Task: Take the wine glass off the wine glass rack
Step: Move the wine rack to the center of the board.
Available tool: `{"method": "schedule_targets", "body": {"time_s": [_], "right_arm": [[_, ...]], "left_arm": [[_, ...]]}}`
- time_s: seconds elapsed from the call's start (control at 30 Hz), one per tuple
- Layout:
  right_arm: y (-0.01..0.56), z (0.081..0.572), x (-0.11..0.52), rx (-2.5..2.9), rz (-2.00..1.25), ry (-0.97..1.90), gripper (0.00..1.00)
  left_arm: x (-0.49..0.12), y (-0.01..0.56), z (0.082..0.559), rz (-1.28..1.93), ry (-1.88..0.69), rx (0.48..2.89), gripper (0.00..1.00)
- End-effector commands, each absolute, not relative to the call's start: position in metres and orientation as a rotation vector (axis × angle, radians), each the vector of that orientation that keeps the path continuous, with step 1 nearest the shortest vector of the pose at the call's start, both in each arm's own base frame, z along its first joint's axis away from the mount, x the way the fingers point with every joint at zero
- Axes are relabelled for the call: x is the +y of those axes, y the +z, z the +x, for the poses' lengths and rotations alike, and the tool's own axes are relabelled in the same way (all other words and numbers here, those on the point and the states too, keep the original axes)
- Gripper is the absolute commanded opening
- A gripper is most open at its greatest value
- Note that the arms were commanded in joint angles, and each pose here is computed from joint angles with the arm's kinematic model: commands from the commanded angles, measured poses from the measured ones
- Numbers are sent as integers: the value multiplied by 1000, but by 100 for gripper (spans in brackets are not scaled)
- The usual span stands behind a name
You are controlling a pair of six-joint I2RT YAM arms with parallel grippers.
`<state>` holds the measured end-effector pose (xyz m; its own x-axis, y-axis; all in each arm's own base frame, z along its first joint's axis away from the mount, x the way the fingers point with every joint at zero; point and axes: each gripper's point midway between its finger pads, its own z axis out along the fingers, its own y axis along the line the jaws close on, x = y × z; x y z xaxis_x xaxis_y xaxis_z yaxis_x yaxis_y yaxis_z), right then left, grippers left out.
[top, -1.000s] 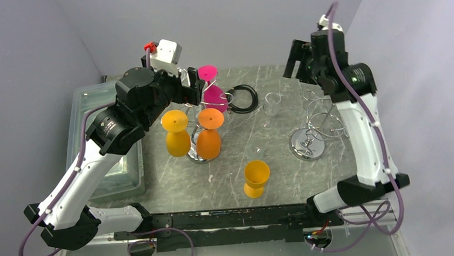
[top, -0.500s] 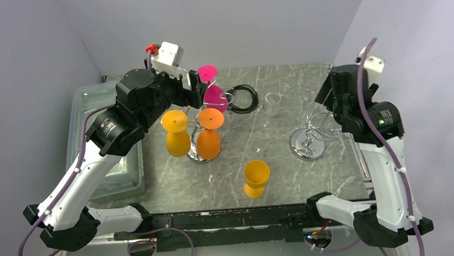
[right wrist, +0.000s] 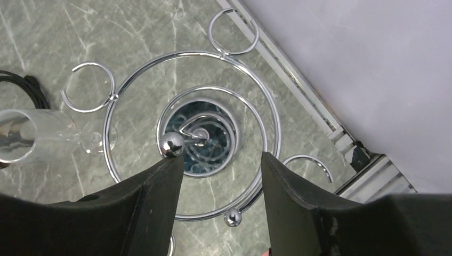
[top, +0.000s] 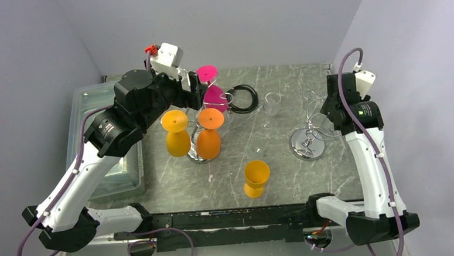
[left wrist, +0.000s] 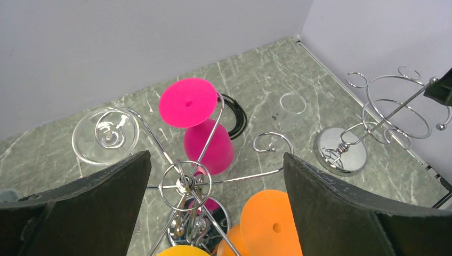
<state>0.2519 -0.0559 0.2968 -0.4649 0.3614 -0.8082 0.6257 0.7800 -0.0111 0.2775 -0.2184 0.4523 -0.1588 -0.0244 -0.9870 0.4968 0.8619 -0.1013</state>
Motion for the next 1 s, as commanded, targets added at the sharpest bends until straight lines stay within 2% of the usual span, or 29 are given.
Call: {"method": "schedule_targets", "body": {"time_s": [0.0, 0.37, 0.5, 0.7, 0.9, 0.97], "right_arm": [[306, 283, -53, 2031, 704, -322, 57], [305, 297, -48, 2020, 688, -287, 53], [296, 298, -48, 2034, 696, -294, 38], [292, 299, -51, 2018, 715, -311, 29], [299, 298, -62, 1992, 737, -390, 2], [302, 299, -65, 1977, 737, -421, 0]], "left_arm": [[-216, 466, 272, 355, -507, 1638, 100], [-216, 464, 273, 362, -494, 1643, 99], [-216, 463, 273, 363, -495, 1647, 99], [-217, 464, 272, 373, -496, 1649, 99], [-216, 465, 270, 376, -499, 1647, 99], [-215, 465, 270, 377, -499, 1648, 100]]}}
